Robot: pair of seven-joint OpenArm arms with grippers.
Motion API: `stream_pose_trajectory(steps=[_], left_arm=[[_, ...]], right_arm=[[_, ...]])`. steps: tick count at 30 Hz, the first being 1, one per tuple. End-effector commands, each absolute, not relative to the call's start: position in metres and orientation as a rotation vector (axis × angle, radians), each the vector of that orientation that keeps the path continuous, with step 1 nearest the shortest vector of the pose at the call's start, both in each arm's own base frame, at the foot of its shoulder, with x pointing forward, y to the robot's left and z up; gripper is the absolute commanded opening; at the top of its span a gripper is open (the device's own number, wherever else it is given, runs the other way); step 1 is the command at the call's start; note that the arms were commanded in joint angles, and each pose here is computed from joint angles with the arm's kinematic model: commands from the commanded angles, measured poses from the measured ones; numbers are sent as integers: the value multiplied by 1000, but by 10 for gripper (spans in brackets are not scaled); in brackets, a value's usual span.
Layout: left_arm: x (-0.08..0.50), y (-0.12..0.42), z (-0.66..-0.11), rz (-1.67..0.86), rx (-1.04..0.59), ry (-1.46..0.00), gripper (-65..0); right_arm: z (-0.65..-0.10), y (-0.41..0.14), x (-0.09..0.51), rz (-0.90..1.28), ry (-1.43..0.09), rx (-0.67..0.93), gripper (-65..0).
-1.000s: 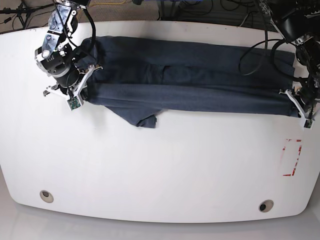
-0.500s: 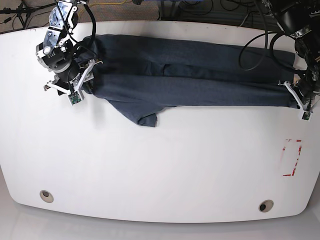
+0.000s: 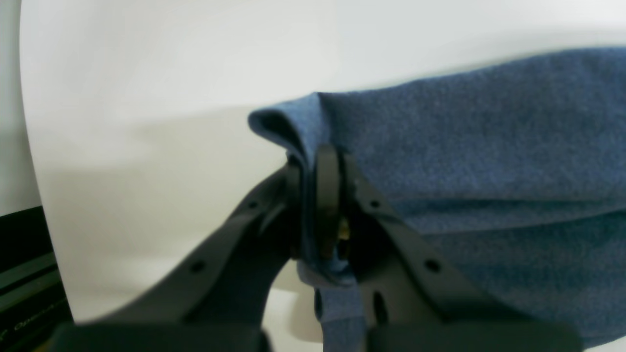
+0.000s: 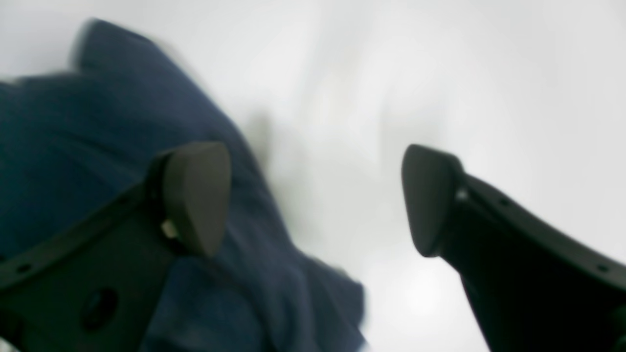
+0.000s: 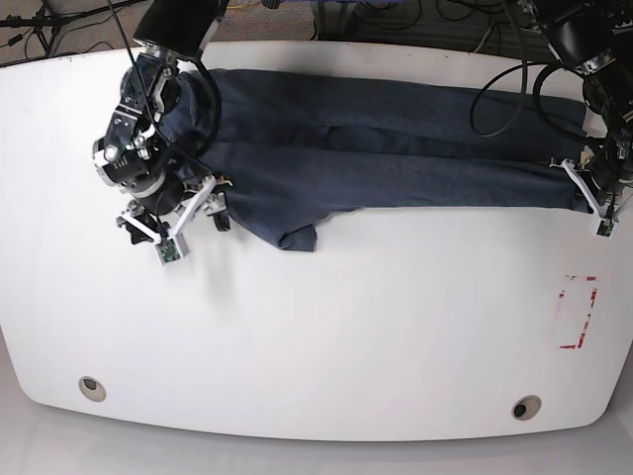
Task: Fold the T-shirt properly
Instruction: 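Fold the held shirt edge over the body with both grippers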
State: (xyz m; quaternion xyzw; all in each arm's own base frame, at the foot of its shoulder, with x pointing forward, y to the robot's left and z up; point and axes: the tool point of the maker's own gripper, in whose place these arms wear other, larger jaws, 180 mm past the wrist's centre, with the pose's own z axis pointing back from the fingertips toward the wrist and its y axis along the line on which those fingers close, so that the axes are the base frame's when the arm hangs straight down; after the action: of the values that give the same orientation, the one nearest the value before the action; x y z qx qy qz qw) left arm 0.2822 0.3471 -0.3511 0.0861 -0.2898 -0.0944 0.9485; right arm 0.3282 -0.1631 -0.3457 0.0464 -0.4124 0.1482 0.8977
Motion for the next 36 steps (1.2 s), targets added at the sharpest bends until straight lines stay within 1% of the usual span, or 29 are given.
stream_pose_trajectory(steps=[1,8,14,23,29,31,33,34,35,36], left_arm=[[290,353,-335,-198,202,-633,-636],[290,354,-336,-198,203,-632,-636],[291,354,-335,-198,204,-633,-636],[292,353,-334,-199,203,-636,-636],[292,353,-336,-197,200,-633,-636],[292,354,-335,-197,201,-635,-636],[292,354,-335,-197,202,-636,-636],[292,354,-335,-197,202,-636,-636],[292,354,-335,-197,202,-636,-636],[292,354,-335,-197,202,-636,-636]], right_arm=[[-348,-139,349,325,-867,167,-160],[-373,-123,362,337,-799,240,-160],[-387,-115,366,312,-815,296,-160],[-404,-119,360,302,-778,308,-162],[-414,-97,346,370,-738,330,-162],[-410,-93,345,390,-747,327,-166],[-409,-89,344,403,-750,329,-189],[-411,-87,340,410,-743,331,-230],[-412,-87,339,411,-740,332,-244],[-413,-87,338,410,-738,332,-300]])
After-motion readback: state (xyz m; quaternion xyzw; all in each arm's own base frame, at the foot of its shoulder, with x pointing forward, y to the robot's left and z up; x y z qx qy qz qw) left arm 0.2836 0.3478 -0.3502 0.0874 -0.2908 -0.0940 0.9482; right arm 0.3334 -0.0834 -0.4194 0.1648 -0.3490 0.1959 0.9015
